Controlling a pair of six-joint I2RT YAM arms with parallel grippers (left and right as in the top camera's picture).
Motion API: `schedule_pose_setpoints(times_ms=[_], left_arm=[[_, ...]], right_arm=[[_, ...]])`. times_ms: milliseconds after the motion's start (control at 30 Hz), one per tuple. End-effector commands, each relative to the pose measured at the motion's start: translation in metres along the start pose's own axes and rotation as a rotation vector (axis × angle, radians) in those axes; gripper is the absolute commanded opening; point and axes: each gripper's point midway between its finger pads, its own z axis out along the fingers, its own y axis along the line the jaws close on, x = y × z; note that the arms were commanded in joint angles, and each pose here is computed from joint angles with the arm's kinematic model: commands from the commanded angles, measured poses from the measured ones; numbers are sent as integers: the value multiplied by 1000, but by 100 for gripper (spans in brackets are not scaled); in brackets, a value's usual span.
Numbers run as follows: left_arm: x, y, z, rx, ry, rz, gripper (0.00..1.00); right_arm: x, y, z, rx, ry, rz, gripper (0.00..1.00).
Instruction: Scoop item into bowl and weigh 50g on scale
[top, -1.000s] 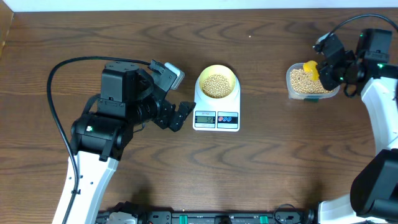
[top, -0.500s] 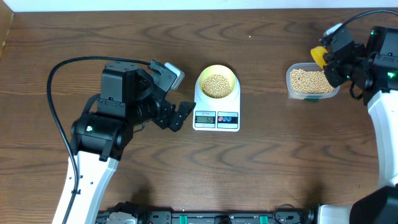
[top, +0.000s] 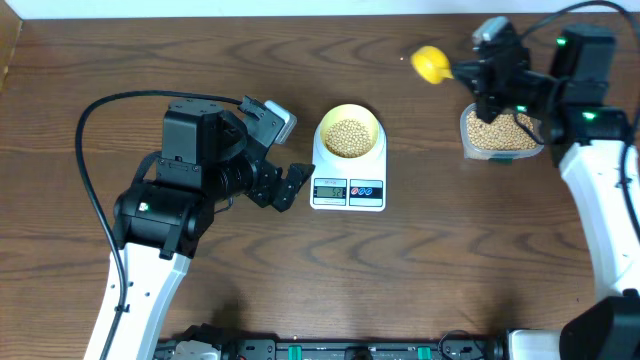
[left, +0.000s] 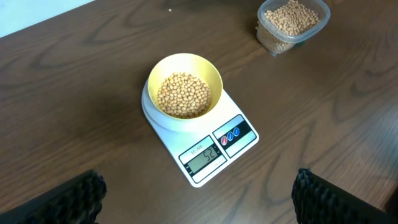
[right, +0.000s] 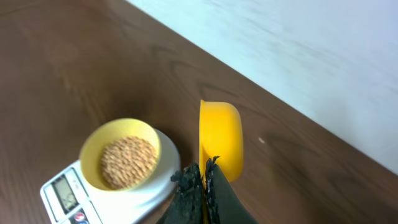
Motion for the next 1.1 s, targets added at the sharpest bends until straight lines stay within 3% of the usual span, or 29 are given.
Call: schedule_pose_setpoints(times_ms=[0, 300, 433, 1067], left_arm=[[2, 1, 2, 6, 4, -8, 98], [2, 1, 2, 6, 4, -8, 98], [2, 1, 2, 6, 4, -8, 98], [2, 1, 2, 6, 4, -8, 98]], right_arm=[[-6, 31, 27, -109, -15, -19, 1], [1, 88, 84, -259, 6, -75, 1], [12, 93, 101, -209, 67, -95, 1], [49, 103, 117, -199, 209, -69, 1]])
